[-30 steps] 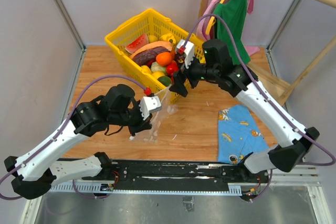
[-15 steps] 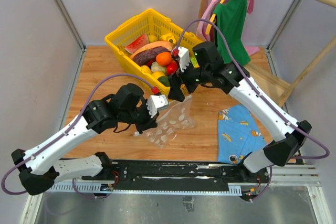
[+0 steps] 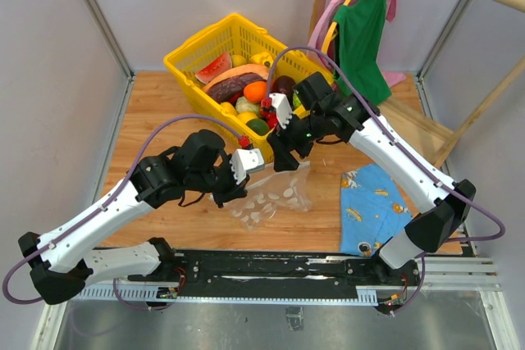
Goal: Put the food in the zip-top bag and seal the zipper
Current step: Open the zipper of the food storage bag.
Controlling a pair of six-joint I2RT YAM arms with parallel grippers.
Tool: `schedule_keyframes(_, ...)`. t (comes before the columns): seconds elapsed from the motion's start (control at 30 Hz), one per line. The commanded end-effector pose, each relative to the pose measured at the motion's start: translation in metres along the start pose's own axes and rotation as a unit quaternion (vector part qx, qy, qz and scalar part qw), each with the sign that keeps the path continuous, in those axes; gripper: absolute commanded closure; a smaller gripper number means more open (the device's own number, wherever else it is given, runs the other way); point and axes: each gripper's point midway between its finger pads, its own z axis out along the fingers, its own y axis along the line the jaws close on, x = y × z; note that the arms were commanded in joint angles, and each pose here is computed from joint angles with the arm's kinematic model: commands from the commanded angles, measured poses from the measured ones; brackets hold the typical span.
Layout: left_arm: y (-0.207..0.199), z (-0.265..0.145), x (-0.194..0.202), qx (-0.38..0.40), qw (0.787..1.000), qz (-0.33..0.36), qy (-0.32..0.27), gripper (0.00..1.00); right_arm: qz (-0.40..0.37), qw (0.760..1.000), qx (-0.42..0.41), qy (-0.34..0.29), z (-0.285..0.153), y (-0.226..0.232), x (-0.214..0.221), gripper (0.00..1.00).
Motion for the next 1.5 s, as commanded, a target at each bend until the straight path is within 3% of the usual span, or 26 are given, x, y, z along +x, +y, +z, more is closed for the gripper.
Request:
schedule_keyframes(0.0, 0.001, -0.004, -0.018, -0.006, 0.999, 0.023, -0.026, 1.00, -0.025, 0.999, -0.036, 0.018, -0.002, 0.018, 0.007, 0.36)
schedule_keyframes(0.07, 0.006, -0.006, -0.021, -0.020, 0.999, 0.023, -0.029, 0.99, -0.028, 0.999, -0.039, 0.015, -0.002, 0.021, 0.007, 0.50)
schedule_keyframes(0.2, 0.020, -0.006, -0.025, -0.059, 0.998, 0.011, -0.031, 0.91, -0.026, 0.999, -0.033, -0.003, -0.004, 0.024, 0.000, 0.91)
schedule_keyframes(0.27, 0.026, -0.007, -0.028, -0.076, 0.997, 0.005, -0.032, 0.86, -0.024, 0.999, -0.014, -0.022, -0.003, 0.020, -0.009, 0.99)
schedule_keyframes(0.43, 0.053, -0.022, -0.043, -0.164, 0.984, -0.033, -0.067, 0.59, 0.001, 0.992, 0.075, -0.104, -0.008, 0.003, -0.032, 0.99)
schedule_keyframes(0.6, 0.071, -0.043, -0.065, -0.231, 0.955, -0.111, -0.147, 0.43, 0.050, 0.964, 0.182, -0.187, -0.017, -0.024, -0.042, 0.99)
schedule_keyframes(0.73, 0.074, -0.056, -0.075, -0.246, 0.930, -0.189, -0.198, 0.31, 0.079, 0.948, 0.218, -0.220, -0.019, -0.035, -0.040, 0.99)
schedule_keyframes(0.9, 0.070, -0.062, -0.082, -0.236, 0.888, -0.315, -0.237, 0.26, 0.100, 0.940, 0.201, -0.258, -0.014, -0.029, -0.050, 0.99)
schedule_keyframes(1.13, 0.086, -0.067, -0.039, -0.312, 0.780, -0.493, -0.226, 0.25, 0.126, 0.929, 0.194, -0.290, -0.006, -0.020, -0.059, 0.99)
schedule_keyframes(1.3, 0.083, -0.066, -0.030, -0.308, 0.738, -0.554, -0.233, 0.24, 0.154, 0.920, 0.197, -0.303, -0.002, -0.023, -0.057, 0.99)
schedule_keyframes(1.47, 0.088, -0.066, -0.034, -0.298, 0.710, -0.578, -0.271, 0.22, 0.153, 0.921, 0.181, -0.308, 0.004, -0.018, -0.060, 0.99)
